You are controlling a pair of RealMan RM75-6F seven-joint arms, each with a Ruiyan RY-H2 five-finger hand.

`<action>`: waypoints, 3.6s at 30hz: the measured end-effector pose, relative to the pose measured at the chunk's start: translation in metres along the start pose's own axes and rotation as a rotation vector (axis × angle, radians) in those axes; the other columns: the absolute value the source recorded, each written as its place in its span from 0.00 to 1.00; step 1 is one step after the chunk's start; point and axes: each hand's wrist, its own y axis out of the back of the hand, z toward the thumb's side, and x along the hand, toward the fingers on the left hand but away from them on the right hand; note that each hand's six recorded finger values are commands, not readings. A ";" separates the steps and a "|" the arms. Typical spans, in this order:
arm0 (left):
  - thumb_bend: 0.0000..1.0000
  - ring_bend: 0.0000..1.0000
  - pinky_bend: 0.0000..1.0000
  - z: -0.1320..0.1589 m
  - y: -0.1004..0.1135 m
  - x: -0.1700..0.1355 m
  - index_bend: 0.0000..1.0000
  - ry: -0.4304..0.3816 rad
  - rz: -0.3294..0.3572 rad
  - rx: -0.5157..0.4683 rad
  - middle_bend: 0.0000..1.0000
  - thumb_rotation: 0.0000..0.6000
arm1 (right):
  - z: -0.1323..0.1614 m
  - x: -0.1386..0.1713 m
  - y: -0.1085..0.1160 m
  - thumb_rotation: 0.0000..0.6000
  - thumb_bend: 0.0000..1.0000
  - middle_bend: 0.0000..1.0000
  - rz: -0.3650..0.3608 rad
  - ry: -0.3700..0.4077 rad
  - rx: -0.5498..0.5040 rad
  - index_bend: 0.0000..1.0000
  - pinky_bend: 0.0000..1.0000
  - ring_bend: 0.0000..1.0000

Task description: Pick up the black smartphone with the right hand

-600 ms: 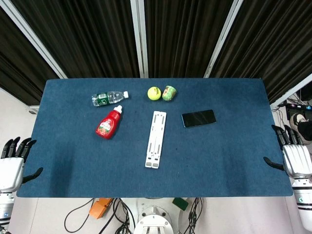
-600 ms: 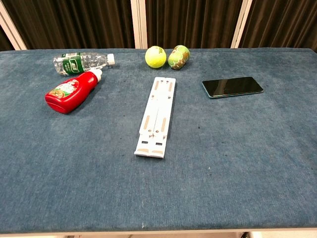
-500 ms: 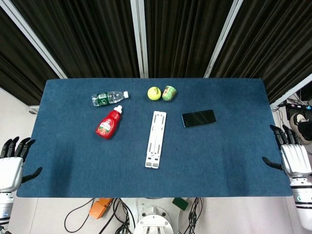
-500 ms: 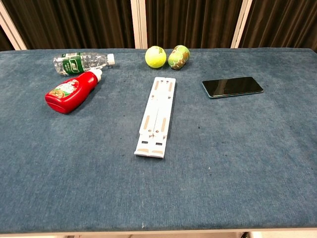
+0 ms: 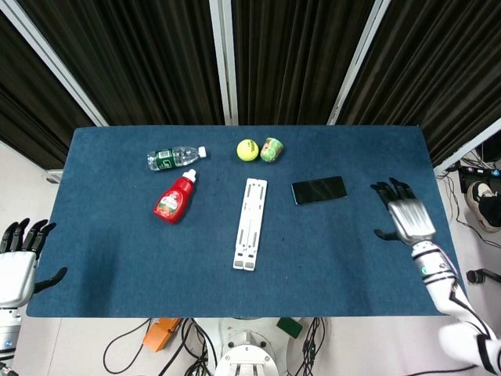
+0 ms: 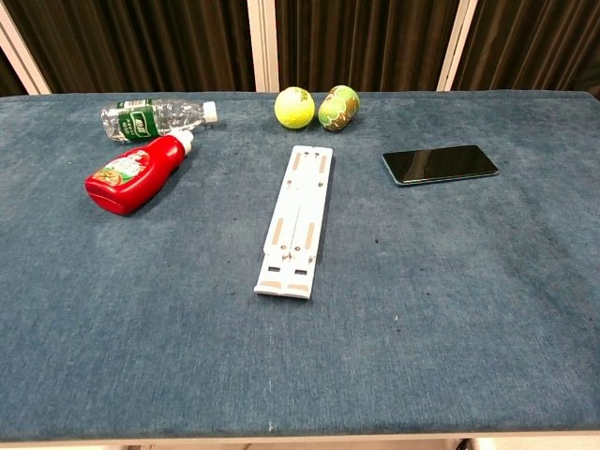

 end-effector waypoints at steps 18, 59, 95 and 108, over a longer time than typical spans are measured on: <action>0.18 0.02 0.00 -0.011 -0.001 -0.001 0.15 0.048 -0.022 0.013 0.11 1.00 | 0.080 -0.133 -0.056 1.00 0.39 0.15 0.150 0.063 0.108 0.34 0.13 0.00; 0.18 0.02 0.00 -0.015 -0.012 0.003 0.15 0.059 -0.035 -0.002 0.11 1.00 | 0.083 -0.144 -0.069 1.00 0.83 0.15 0.185 0.080 0.148 0.45 0.13 0.01; 0.18 0.01 0.00 -0.021 -0.015 -0.001 0.15 0.060 -0.032 -0.016 0.11 1.00 | 0.117 -0.114 -0.055 1.00 0.89 0.17 0.269 0.165 0.304 0.02 0.07 0.00; 0.18 0.01 0.00 -0.019 -0.010 0.005 0.15 0.039 -0.003 -0.022 0.11 1.00 | 0.085 -0.086 0.000 1.00 0.48 0.15 0.054 0.089 0.272 0.02 0.06 0.00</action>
